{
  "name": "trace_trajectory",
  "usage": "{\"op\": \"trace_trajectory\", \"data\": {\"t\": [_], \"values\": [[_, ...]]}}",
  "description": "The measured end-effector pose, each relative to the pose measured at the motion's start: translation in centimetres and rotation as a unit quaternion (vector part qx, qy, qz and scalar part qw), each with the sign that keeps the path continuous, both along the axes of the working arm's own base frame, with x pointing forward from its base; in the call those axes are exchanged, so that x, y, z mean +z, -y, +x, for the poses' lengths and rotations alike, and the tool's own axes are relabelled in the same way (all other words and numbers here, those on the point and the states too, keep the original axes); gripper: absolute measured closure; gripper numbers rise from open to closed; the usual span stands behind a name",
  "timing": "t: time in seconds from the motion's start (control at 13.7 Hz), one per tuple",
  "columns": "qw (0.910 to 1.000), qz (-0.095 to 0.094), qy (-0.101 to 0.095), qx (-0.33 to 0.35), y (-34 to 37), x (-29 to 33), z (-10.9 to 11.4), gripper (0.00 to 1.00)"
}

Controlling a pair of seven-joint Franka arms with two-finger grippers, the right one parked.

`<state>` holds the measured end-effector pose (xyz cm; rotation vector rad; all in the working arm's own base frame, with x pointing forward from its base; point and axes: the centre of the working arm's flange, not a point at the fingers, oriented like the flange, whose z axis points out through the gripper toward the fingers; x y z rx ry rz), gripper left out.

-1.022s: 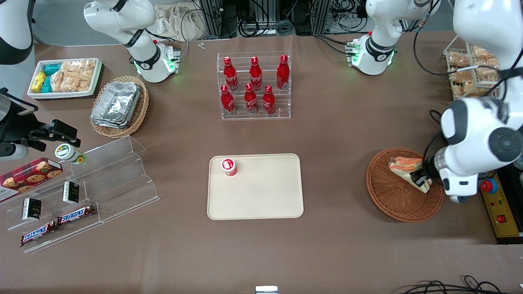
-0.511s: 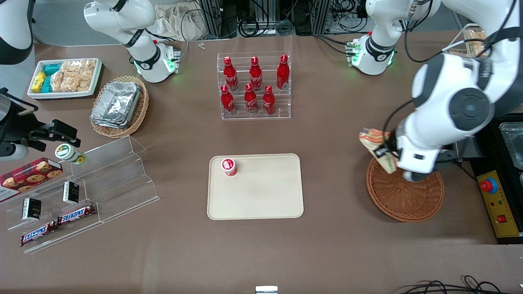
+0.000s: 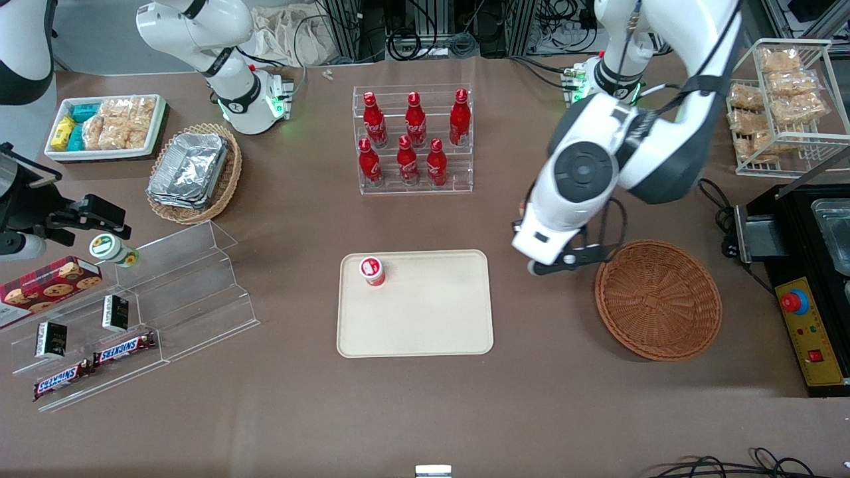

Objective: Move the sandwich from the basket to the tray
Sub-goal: 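Carry the sandwich over the cream tray and lower it beside the cup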

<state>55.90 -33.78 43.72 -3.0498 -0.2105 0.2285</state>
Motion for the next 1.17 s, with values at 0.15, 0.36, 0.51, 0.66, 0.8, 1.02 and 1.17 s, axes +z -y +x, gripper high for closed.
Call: {"op": "trace_trajectory", "data": {"t": [0.15, 0.36, 0.51, 0.66, 0.8, 1.02, 1.17], "values": [[0.9992, -0.022, 0.014, -0.031, 1.5, -1.2, 0.5, 0.84], [0.9954, -0.032, 0.056, -0.072, 4.1, -5.2, 1.6, 0.84], [0.9906, -0.041, 0.083, -0.1, 6.7, -8.7, 1.7, 0.84], [0.9877, -0.047, 0.087, -0.121, 8.8, -12.2, 1.1, 0.84], [0.987, -0.055, 0.086, -0.124, 9.3, -14.7, 1.2, 0.84], [0.9873, -0.061, 0.081, -0.123, 9.3, -17.6, 1.5, 0.84], [0.9871, -0.062, 0.076, -0.126, 9.1, -19.1, 1.7, 0.84]]}}
